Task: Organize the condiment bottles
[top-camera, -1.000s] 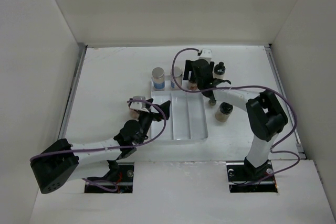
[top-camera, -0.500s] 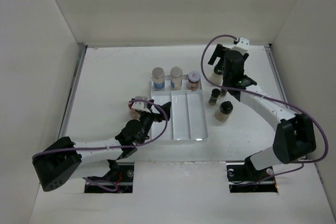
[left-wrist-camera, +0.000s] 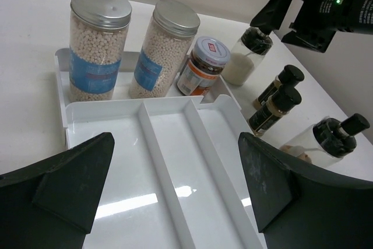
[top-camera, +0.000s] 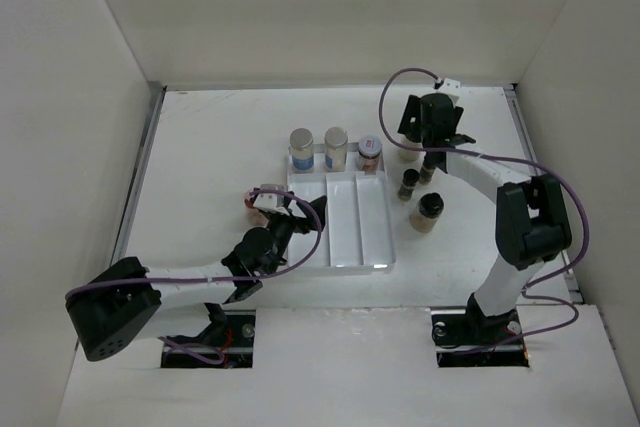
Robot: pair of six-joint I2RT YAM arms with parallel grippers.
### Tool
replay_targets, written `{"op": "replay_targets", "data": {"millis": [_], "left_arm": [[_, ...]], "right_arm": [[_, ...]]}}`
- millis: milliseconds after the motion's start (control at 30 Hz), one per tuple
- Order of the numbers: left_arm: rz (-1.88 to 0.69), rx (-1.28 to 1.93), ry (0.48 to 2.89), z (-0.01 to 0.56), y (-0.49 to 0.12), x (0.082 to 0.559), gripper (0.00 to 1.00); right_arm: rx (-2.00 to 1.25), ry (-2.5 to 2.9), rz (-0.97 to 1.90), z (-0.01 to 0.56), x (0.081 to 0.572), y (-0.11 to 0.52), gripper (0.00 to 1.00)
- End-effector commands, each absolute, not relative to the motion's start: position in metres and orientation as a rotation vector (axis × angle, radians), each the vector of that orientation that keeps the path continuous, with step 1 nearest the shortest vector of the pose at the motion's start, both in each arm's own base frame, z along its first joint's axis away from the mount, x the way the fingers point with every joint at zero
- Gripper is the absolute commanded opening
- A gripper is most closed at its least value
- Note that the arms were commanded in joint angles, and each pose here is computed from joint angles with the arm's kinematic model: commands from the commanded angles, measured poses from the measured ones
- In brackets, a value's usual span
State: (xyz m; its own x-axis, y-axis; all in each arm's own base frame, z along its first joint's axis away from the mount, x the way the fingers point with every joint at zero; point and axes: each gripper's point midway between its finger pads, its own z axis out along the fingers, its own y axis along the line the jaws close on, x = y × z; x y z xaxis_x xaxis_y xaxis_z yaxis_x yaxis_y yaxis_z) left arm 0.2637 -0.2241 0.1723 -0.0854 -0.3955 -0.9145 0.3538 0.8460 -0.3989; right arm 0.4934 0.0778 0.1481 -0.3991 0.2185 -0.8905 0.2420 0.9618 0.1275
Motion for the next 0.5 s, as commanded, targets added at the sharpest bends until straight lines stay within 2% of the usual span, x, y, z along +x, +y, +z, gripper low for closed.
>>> {"op": "replay_targets", "data": {"millis": [0, 133, 233, 300, 400, 467], "left_arm": [[-0.675, -0.071, 1.473, 0.193, -0.227, 0.266, 0.88], [-0.672, -0.073, 1.474, 0.192, -0.226, 0.267, 0.88], [-0.673, -0.074, 1.477, 0.191, -0.226, 0.267, 0.88], [-0.674, -0.075, 1.478, 0.191, -0.226, 0.267, 0.88], [-0.676, -0.076, 1.476, 0.192, -0.226, 0.267, 0.88], [-0.676, -0.078, 1.474, 0.192, -0.225, 0.267, 0.88]], "right_arm": [[0.309, 1.964, -0.001, 0.160, 0.513, 0.082, 0.92], [0.306, 1.994, -0.011, 0.149, 0.512, 0.083, 0.92], [0.311, 2.008, -0.013, 0.143, 0.509, 0.083, 0.89], [0.309, 2.018, -0.016, 0.139, 0.511, 0.083, 0.82], [0.315, 1.984, -0.004, 0.150, 0.515, 0.084, 0.62], [0.328, 1.927, 0.008, 0.170, 0.519, 0.083, 0.54]]}}
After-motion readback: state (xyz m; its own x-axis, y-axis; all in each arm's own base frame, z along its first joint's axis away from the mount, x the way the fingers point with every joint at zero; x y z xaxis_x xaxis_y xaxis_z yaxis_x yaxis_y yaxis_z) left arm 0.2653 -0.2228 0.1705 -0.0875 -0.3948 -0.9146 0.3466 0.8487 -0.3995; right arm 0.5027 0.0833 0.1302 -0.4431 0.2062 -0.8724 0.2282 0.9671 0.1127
